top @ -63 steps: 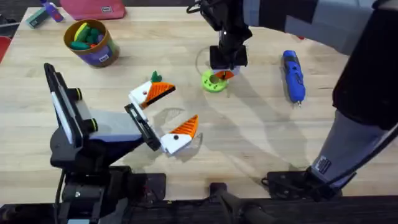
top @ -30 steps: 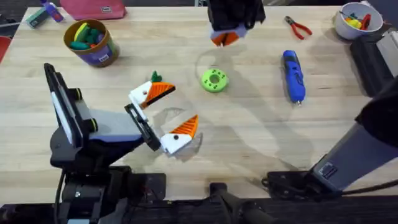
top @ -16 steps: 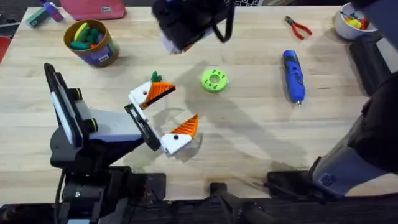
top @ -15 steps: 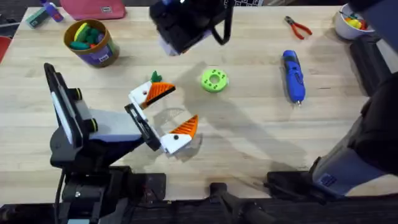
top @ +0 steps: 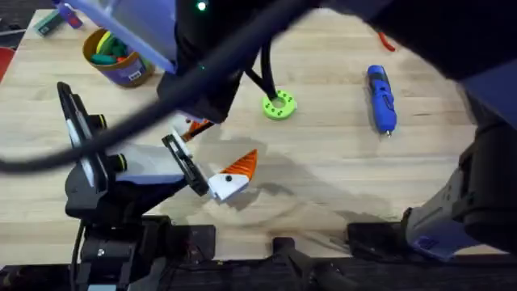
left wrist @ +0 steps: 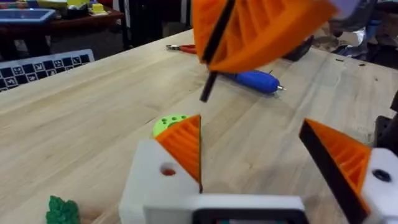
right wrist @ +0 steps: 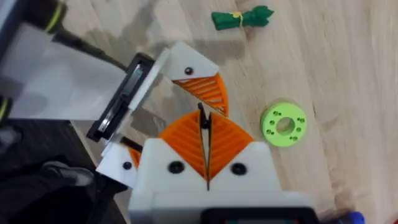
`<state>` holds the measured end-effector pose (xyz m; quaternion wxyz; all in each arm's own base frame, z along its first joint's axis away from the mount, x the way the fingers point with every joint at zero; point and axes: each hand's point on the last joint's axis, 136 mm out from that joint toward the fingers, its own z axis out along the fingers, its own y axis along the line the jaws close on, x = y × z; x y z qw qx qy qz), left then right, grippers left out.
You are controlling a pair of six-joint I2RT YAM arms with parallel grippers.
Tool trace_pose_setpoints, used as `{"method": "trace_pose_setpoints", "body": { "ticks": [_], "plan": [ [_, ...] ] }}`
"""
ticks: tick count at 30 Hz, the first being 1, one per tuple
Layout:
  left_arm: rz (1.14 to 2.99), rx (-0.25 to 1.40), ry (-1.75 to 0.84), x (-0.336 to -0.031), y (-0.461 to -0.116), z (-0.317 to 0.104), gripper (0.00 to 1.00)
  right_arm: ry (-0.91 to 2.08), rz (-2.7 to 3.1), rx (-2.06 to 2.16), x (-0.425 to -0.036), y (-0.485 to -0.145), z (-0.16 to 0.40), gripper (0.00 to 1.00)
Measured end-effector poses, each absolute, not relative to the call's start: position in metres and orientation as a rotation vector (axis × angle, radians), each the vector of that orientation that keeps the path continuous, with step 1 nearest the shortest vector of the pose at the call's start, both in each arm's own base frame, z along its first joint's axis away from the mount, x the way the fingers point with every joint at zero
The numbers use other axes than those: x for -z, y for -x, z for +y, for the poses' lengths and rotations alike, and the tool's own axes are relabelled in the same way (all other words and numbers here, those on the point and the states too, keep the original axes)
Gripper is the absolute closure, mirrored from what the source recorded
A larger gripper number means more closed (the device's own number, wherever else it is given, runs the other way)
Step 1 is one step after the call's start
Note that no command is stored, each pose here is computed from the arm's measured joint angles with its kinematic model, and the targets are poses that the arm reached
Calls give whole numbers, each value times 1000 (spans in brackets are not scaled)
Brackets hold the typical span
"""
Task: Pick up the gripper from the table and insert it into the empty holder that is missing its gripper. Then pick up a screw, insert it into the mounting hole, and use the screwdriver to tighten it. Finally, clean up the table by picking up the vegetable and placing it into the bucket.
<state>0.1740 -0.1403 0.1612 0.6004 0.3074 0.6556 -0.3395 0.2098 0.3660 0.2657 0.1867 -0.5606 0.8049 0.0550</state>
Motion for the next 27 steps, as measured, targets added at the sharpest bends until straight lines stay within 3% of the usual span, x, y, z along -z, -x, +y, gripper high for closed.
{"method": "trace_pose_setpoints", "body": {
  "ticks": [18,27],
  "plan": [
    [1520,787,-712,-161,-174,-140,16,1827,2156,-190,-260,-194,364,995],
    [1520,787,-712,-161,-174,-140,15,1836,2154,-170,-263,-209,368,995]
  ]
}}
